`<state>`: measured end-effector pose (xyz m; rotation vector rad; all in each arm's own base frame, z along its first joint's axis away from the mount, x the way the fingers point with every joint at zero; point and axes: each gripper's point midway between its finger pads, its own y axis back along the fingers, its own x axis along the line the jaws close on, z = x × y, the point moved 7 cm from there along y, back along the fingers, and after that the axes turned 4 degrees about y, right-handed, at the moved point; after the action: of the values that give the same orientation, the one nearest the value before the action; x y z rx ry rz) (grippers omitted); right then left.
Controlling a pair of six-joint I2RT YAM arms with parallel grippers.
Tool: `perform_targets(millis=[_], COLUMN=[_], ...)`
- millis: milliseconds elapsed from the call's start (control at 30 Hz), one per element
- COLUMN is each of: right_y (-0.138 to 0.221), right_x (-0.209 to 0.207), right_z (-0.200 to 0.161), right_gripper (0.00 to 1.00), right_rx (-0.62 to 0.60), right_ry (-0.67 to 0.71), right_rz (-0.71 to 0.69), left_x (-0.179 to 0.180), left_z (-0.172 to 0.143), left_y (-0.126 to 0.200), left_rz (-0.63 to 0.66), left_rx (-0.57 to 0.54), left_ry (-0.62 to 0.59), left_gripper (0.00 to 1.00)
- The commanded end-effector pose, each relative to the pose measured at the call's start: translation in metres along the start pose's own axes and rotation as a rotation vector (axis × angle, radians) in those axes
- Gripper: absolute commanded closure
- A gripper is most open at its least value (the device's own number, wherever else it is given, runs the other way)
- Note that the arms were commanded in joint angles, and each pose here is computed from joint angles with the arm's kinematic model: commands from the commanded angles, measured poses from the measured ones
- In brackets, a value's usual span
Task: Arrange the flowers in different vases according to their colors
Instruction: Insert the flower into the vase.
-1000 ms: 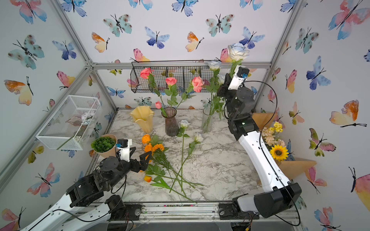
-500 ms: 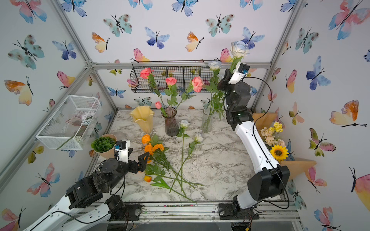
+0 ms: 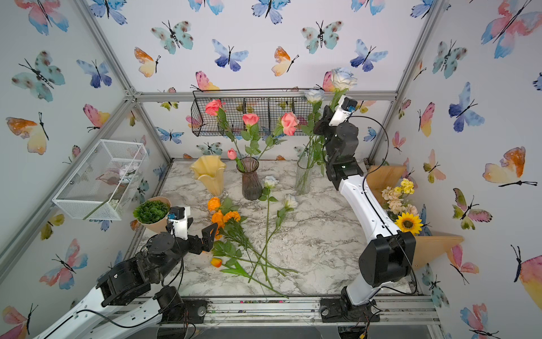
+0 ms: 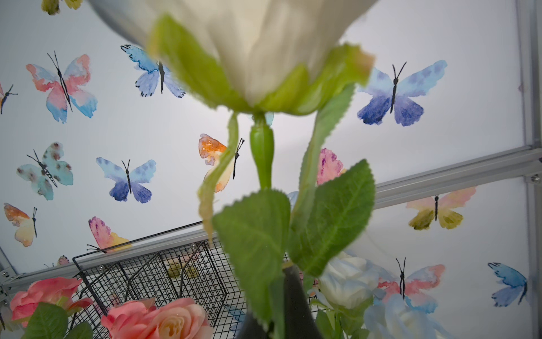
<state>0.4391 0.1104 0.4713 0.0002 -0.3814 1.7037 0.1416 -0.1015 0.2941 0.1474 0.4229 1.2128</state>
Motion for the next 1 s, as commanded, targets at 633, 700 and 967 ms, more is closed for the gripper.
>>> perform_targets(millis=[633, 700, 967], right_y=[-0.013, -0.013, -0.017], right_x=[0.001, 0.0, 0.002], right_z=[-0.025, -0.02, -0.003], right_gripper=[0.36, 0.3, 0.2], right_rx=[0.101, 0.1, 0.193], right_ry=[0.07, 0.071, 0.077], right_rz=[0.031, 0.019, -0.018], left_x=[0.007, 0.007, 0.007], left_z=[0.0, 0.0, 0.001], left_y=[-0.003, -0.003, -0.003], left_rz=[0.05, 0.05, 0.05], left_rx=[-0.008, -0.007, -0.01], left_ry=[-0.009, -0.01, -0.008], left_gripper=[0.01, 0.01, 0.01])
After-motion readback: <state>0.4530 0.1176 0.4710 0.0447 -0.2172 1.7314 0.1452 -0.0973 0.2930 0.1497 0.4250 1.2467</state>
